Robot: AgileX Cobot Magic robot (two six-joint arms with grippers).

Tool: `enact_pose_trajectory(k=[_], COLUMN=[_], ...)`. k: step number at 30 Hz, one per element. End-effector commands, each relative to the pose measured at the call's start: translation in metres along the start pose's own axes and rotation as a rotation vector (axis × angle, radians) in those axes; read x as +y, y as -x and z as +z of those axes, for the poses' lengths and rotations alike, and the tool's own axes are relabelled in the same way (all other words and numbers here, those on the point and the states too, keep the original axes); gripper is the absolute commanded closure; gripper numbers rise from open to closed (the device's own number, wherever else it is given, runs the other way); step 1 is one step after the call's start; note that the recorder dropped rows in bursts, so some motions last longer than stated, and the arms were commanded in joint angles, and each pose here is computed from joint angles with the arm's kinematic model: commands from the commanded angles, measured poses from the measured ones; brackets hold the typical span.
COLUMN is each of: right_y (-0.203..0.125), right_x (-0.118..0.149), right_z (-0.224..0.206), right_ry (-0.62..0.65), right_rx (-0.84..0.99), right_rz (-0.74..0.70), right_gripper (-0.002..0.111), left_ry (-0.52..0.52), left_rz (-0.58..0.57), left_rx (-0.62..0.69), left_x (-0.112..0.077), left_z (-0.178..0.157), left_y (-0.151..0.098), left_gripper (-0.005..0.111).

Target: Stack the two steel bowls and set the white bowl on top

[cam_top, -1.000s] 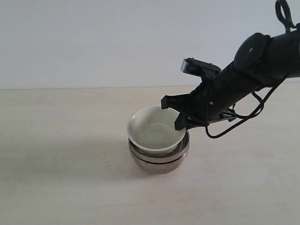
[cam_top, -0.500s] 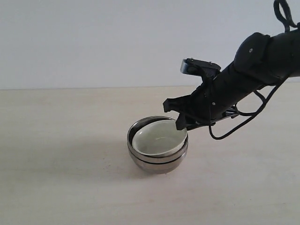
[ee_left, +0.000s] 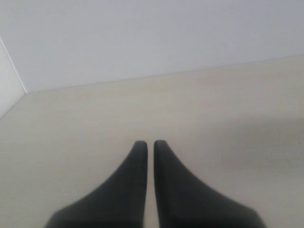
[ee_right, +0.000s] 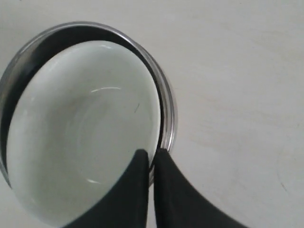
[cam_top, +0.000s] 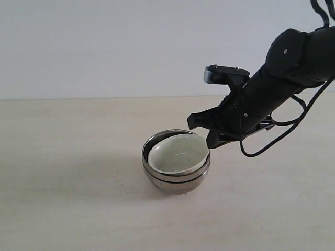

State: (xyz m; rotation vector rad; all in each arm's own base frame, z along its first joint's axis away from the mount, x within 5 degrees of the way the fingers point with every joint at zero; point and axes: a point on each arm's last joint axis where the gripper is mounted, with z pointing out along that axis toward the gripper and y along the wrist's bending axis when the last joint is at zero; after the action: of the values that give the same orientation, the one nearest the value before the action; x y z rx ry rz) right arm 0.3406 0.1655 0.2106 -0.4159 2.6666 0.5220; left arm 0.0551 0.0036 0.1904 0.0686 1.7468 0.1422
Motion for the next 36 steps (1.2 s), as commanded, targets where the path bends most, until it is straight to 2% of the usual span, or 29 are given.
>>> enact_pose_trajectory(k=[1,6,14,22,31,36], right_y=[-0.005,-0.004,0.005,0.001,-0.062,-0.103], right_x=[-0.004,-0.005,0.003,0.004,0.000,-0.009], right_z=[0.014,0.015,-0.019,-0.057,-0.088,-0.096], right_ry=[-0.009,-0.013,-0.014,-0.093,-0.115,-0.123], right_rx=[0.045,0.034,-0.063,-0.200,-0.583,-0.654], right_rz=[0.008,-0.002,-0.021,-0.024,-0.002,0.047], right_gripper=[0.108,0.108,0.108,0.108,0.108,0.108], left_ry=[0.001,0.001,0.001,0.001,0.001,0.001], left_rz=[-0.017,-0.017,-0.017,-0.017,-0.017,-0.017], left_rx=[-0.007,-0.007,-0.007,-0.007,-0.007,-0.007], left_x=[0.000,0.000,0.000,0.000,0.000,0.000], left_z=[0.000,0.000,0.000,0.000,0.000,0.000], left_y=[0.000,0.000,0.000,0.000,0.000,0.000], left_gripper=[0.103,0.103,0.103,0.103,0.103,0.103])
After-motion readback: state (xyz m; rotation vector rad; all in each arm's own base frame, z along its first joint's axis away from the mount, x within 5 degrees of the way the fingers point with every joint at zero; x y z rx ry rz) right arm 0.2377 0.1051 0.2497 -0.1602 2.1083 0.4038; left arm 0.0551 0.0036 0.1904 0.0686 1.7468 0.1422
